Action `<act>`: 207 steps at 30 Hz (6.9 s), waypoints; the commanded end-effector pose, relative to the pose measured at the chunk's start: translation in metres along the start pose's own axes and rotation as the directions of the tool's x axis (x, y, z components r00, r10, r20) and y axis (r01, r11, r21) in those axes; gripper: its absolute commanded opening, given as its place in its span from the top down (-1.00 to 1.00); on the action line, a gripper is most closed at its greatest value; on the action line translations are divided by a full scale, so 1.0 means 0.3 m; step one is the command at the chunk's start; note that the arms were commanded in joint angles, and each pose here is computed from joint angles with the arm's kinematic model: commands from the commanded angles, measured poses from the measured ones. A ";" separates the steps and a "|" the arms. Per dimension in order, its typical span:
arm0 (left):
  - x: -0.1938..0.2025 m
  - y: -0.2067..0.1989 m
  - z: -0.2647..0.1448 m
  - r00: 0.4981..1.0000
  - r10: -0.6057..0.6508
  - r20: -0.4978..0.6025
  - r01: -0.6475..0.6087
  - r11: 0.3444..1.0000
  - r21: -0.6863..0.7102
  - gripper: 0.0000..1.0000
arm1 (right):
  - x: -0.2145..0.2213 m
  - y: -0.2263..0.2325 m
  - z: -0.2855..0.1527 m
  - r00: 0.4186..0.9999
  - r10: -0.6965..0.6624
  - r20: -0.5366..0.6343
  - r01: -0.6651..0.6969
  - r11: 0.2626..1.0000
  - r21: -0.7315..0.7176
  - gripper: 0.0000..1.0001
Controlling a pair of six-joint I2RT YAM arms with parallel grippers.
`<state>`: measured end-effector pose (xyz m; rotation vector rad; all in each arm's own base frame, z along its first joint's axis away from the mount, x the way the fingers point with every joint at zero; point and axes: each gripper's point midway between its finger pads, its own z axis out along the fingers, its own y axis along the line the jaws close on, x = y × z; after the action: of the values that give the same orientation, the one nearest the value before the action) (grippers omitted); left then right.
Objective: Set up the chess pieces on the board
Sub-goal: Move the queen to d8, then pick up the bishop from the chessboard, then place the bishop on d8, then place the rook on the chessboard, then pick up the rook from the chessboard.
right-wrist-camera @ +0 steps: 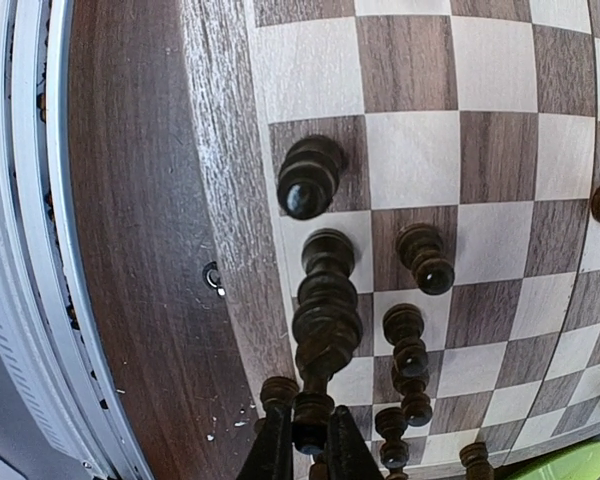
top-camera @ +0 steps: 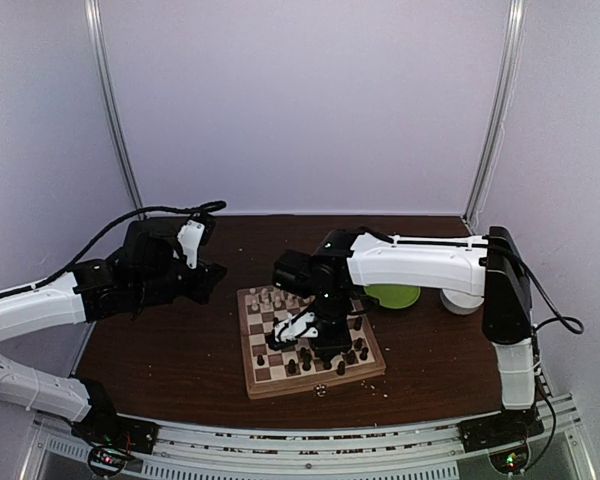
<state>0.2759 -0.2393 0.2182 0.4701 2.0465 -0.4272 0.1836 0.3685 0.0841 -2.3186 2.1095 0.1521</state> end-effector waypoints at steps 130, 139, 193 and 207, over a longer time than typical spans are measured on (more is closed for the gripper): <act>0.006 -0.316 0.052 0.994 -0.046 0.102 -0.010 0.870 0.493 1.00 | 0.097 -0.077 -0.488 0.753 0.139 0.643 -0.258 0.961 0.094 0.27; 0.190 -0.277 0.152 0.985 -0.007 0.172 -0.067 0.904 0.422 1.00 | 0.140 -0.083 -0.466 0.719 0.164 0.676 -0.302 0.949 0.090 0.24; 0.403 -0.239 0.271 0.807 0.226 -0.546 -0.111 0.966 0.235 0.33 | 0.207 -0.104 -0.377 0.768 0.164 0.619 -0.287 0.952 0.104 0.22; 0.419 -0.270 0.309 0.792 0.235 -0.563 -0.100 0.960 0.261 0.71 | 0.212 -0.103 -0.377 0.769 0.160 0.618 -0.284 0.953 0.107 0.22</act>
<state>0.2414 -0.3236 0.0646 1.0244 2.5613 -0.3957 0.2279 0.3060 0.1865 -1.6026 1.9398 0.5922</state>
